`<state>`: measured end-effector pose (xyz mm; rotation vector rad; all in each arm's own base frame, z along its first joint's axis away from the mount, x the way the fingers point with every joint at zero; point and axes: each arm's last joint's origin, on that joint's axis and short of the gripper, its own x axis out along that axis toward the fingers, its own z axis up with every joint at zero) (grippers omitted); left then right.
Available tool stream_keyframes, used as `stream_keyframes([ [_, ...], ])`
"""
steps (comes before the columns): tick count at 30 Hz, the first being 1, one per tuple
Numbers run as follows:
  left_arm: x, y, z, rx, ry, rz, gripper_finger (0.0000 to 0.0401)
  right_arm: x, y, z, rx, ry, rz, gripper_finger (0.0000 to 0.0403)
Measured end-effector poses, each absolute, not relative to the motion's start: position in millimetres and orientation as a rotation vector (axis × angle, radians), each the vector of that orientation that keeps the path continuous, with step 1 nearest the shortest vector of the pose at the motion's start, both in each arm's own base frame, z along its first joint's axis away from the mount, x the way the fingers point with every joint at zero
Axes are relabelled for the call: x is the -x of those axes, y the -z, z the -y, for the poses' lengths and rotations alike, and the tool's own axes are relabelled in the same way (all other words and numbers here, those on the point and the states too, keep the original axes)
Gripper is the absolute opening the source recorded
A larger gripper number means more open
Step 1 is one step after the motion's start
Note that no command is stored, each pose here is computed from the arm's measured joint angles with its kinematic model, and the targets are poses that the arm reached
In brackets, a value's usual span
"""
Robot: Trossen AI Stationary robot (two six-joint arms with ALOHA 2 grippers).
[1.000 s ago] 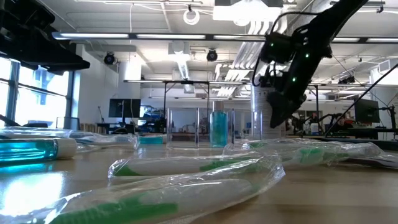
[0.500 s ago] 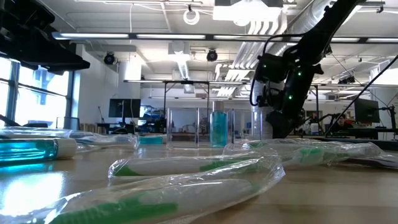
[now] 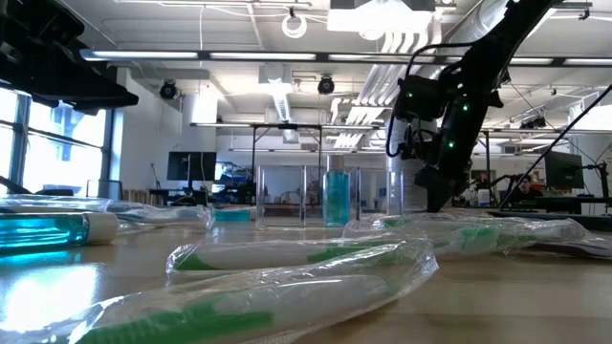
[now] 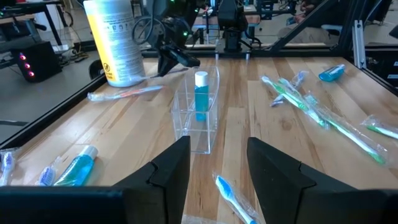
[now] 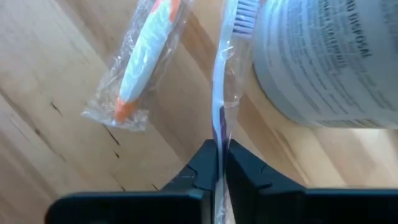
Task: Pick & Place toothbrushing station
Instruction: Put the violet toothbrush into the transparent organizer
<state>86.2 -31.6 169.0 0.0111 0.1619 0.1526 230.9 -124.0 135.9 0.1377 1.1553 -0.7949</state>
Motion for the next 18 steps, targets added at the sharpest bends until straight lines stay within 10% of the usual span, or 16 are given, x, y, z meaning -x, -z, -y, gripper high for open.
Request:
stream_keyframes([
  [18,-86,-169,32,-0.004,-0.153,-0.161,0.0155,-244,-223,15,-0.019,0.573,-0.533,0.0007],
])
